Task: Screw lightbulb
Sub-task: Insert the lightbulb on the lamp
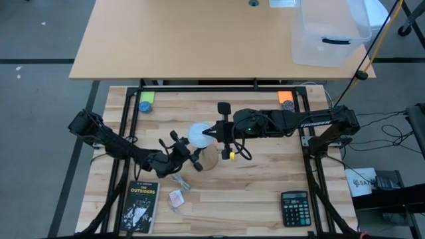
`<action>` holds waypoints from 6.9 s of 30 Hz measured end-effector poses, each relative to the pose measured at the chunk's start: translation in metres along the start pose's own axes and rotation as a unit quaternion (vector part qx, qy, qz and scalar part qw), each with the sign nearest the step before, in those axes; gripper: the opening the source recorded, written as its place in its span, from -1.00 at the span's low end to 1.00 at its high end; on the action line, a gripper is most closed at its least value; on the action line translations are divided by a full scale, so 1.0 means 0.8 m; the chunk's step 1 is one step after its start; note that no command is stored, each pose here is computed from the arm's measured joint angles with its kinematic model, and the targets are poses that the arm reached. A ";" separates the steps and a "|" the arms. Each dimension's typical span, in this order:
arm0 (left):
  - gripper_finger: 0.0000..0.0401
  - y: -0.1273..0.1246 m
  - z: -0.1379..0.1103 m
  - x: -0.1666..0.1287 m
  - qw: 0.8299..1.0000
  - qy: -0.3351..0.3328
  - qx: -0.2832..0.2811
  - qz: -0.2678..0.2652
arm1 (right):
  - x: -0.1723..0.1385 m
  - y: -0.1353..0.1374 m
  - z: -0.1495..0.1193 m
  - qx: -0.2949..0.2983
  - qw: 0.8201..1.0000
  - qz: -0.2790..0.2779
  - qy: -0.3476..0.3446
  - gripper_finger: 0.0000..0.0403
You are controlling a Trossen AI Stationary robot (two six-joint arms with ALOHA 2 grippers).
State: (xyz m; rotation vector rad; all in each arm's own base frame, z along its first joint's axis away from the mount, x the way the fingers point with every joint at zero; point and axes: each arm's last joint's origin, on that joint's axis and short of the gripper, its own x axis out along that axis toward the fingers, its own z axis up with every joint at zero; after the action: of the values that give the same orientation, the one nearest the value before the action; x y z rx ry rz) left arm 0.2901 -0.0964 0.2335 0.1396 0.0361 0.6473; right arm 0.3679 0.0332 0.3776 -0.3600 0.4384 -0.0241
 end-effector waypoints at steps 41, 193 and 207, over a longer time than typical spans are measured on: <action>0.31 0.001 -0.011 0.002 0.999 0.022 0.033 0.001 | 0.001 -0.001 0.002 0.024 1.000 0.000 -0.011 -1.00; 0.31 0.119 0.055 -0.056 0.986 -0.091 -0.029 -0.140 | 0.002 -0.007 0.004 -0.026 0.999 0.025 -0.037 -1.00; 0.31 0.130 0.046 -0.042 0.996 -0.050 -0.040 -0.055 | 0.002 -0.006 0.005 -0.019 0.999 0.032 -0.037 -1.00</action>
State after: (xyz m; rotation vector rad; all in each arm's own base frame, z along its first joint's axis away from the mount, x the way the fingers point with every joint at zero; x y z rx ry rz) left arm 0.2036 -0.0390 0.2840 0.0925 -0.0769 0.5302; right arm 0.3710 0.0299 0.3817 -0.3836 0.3775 0.0599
